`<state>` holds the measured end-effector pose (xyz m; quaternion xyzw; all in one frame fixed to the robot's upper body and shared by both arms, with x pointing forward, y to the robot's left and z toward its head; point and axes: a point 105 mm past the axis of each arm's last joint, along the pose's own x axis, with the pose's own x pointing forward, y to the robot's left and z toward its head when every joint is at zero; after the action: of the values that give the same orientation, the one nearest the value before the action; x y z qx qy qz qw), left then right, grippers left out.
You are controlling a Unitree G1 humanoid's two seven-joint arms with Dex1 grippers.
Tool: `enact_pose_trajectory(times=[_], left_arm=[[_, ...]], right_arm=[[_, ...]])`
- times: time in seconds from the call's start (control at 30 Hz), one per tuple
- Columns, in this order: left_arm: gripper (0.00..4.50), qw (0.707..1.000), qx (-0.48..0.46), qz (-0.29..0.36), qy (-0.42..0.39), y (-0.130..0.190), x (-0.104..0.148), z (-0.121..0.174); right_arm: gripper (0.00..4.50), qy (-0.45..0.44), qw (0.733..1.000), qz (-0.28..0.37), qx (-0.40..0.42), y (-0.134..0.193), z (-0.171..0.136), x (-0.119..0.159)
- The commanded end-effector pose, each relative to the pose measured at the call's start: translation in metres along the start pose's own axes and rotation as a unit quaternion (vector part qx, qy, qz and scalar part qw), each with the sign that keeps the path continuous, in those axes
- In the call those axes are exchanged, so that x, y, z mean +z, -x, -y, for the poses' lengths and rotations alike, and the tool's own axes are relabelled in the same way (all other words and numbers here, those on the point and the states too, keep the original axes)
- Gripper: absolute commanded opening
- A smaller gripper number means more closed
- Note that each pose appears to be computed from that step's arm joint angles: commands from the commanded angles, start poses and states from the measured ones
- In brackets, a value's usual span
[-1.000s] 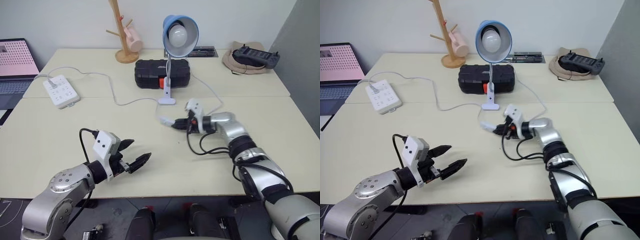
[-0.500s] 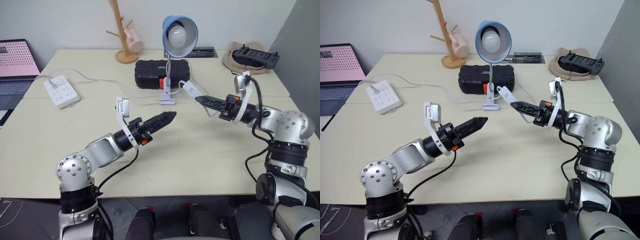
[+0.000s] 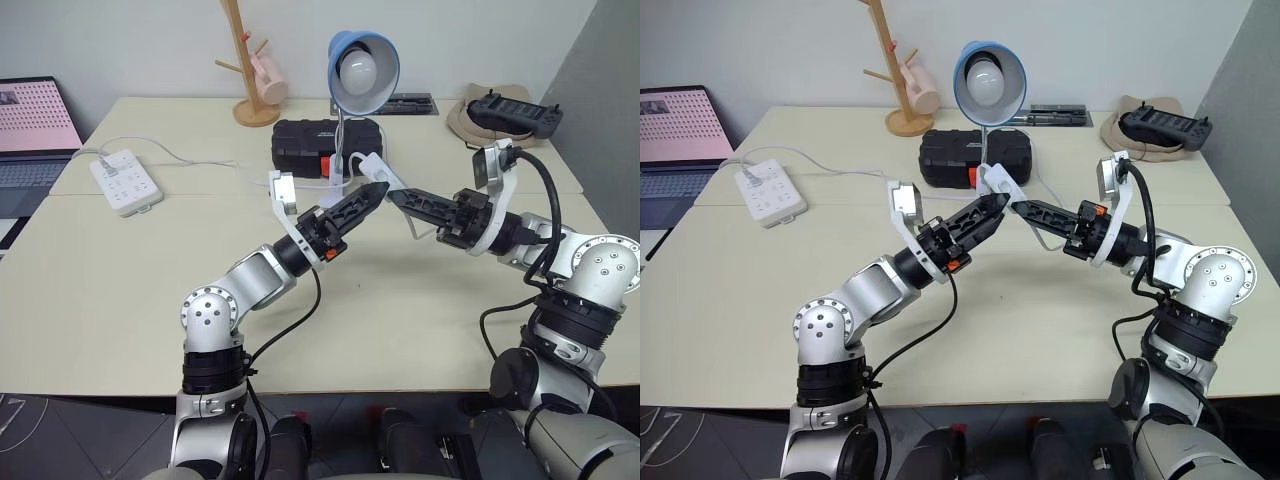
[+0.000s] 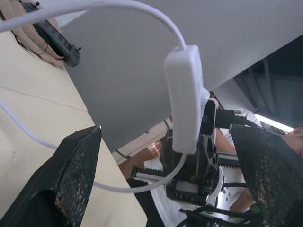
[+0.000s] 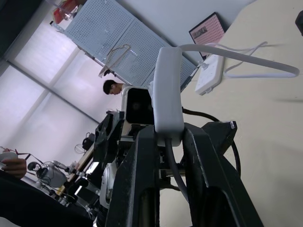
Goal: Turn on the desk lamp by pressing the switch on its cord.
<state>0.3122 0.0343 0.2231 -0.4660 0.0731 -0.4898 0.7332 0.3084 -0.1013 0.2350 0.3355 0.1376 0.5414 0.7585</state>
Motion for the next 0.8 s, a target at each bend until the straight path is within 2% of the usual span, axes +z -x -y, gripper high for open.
enact_pose_trajectory(times=[0.03,0.57,0.67,0.8], left_arm=[[4.50,0.999,-0.030,0.011,-0.005,-0.0069,0.0055,0.0153],[4.50,0.999,-0.029,0.017,0.011,-0.0056,0.0078,0.0150],[4.05,1.000,-0.026,0.015,0.009,-0.0052,0.0061,0.0141],[3.21,0.999,-0.031,0.024,0.016,-0.0045,0.0077,0.0155]], right_arm=[[0.33,0.017,1.000,0.007,0.018,0.0026,-0.0122,0.0029],[0.33,0.011,1.000,0.007,0.022,0.0077,-0.0167,0.0039],[0.33,0.010,1.000,0.007,0.021,0.0078,-0.0168,0.0042],[0.33,0.007,1.000,0.006,0.020,0.0089,-0.0167,0.0029]])
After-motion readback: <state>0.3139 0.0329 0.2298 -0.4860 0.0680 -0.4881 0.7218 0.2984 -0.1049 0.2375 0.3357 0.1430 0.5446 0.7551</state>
